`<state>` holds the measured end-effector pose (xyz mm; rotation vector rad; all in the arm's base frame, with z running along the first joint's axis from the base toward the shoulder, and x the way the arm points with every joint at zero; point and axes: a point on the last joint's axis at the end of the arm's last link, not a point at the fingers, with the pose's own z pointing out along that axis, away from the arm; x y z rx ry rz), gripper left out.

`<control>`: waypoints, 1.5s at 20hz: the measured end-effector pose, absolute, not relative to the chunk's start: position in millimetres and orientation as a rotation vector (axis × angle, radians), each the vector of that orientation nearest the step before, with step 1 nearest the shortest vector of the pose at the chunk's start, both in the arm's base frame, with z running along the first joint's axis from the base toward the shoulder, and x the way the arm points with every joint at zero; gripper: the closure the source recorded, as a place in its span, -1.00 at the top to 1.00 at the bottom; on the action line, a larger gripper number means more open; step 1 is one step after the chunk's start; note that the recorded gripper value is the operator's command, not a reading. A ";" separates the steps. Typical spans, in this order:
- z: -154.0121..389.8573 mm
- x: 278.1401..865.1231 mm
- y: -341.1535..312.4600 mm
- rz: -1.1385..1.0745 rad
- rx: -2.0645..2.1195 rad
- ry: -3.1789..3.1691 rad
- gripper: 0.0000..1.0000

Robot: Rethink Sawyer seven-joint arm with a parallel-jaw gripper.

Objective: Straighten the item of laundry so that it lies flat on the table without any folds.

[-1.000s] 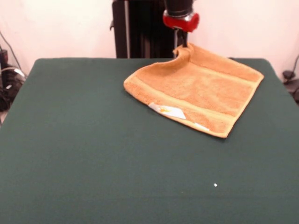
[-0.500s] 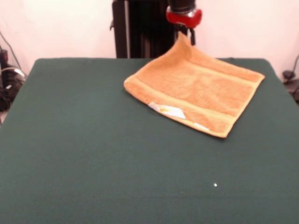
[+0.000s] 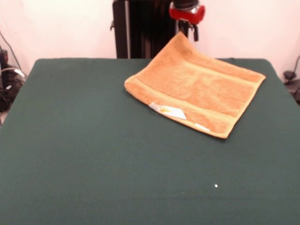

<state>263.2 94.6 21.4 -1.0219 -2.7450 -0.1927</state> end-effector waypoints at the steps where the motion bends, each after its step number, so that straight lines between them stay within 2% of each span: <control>1: 21.5 262.7 94.7 -0.193 -1.021 -2.744 1.00; 11: 25.9 268.2 94.4 -0.184 -1.011 -2.764 1.00; 18: 50.6 286.4 100.1 -0.097 -0.953 -2.764 1.00; 30: 159.7 321.4 108.6 0.122 -0.724 -2.619 1.00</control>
